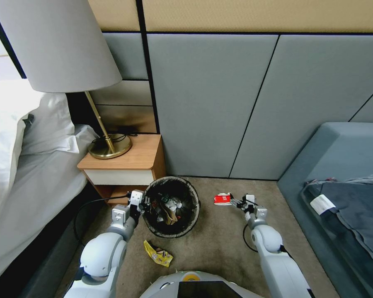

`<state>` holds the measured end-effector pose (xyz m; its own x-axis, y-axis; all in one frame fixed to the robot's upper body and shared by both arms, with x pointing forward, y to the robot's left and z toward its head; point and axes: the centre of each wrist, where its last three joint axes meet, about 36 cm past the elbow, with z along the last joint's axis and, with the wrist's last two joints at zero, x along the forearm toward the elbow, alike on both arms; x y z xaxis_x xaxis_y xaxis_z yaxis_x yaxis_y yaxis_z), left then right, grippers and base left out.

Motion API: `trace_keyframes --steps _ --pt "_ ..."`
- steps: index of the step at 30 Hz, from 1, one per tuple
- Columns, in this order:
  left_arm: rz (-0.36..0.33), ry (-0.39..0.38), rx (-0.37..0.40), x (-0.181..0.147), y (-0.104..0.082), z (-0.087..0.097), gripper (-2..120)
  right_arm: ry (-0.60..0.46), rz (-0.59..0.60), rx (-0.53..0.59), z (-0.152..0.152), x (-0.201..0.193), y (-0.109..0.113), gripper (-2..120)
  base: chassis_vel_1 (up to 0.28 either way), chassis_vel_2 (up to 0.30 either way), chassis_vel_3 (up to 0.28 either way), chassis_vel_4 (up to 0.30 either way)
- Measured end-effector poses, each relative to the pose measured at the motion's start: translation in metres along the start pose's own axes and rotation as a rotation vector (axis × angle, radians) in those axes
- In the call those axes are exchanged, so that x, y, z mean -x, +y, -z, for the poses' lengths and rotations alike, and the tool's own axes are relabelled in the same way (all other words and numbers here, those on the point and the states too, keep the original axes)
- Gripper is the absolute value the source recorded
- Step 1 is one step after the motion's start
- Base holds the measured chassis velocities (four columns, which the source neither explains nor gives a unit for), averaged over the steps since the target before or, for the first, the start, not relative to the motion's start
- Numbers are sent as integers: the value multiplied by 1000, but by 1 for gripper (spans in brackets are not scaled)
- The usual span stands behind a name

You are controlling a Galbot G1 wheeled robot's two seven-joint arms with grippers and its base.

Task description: Pick up the trash bin, then pick up the garbage from the floor and place it into the trash bin.

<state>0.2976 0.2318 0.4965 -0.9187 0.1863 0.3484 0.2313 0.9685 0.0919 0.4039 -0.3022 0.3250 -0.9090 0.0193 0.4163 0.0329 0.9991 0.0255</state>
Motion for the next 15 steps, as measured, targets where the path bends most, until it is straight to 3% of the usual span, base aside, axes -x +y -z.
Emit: trace_keyframes --steps 15 --pt "-12 4 0 5 1 -1 1 83 -53 10 -13 58 -5 100 0 0 0 0"
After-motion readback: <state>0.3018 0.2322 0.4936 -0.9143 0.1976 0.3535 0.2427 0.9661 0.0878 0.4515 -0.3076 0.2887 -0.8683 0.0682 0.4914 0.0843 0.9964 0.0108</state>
